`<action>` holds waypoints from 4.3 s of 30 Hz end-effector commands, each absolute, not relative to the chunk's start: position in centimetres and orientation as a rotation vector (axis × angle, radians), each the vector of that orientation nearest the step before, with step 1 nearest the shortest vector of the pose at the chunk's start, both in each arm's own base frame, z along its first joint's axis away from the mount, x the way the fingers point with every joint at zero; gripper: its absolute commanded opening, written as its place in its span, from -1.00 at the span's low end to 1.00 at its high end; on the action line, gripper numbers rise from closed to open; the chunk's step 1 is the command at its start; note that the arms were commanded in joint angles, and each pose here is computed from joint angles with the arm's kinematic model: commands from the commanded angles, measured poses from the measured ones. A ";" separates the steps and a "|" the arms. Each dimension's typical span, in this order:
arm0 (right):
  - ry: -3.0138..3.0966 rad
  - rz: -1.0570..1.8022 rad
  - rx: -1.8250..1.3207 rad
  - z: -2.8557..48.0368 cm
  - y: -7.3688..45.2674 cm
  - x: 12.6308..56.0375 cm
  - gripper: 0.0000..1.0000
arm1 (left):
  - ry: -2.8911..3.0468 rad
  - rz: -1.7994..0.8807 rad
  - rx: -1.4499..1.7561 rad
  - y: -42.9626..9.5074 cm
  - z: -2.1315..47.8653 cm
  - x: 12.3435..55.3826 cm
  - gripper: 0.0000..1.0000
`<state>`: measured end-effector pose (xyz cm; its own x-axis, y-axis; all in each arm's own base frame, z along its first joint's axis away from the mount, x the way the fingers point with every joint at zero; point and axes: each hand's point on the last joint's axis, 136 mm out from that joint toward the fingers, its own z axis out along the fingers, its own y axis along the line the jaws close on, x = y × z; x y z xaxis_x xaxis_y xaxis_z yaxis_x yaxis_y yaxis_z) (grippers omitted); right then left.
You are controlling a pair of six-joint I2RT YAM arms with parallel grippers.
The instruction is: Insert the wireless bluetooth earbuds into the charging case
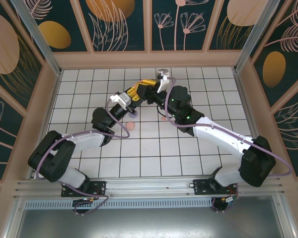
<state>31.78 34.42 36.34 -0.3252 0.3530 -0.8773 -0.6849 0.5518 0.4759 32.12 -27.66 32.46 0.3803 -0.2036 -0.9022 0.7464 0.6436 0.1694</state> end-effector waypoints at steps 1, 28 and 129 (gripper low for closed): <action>1.655 1.070 -0.289 35.2 34.1 31.3 0.03 | 0.791 -0.683 0.621 -27.3 37.6 28.9 -1.00; 1.857 0.870 -0.061 33.7 22.5 32.0 0.34 | 0.882 -0.636 0.516 -24.9 36.6 29.2 -1.00; 2.746 0.087 -0.712 1.5 24.2 36.6 -0.23 | 0.901 -0.655 0.509 -24.6 36.9 28.7 -1.00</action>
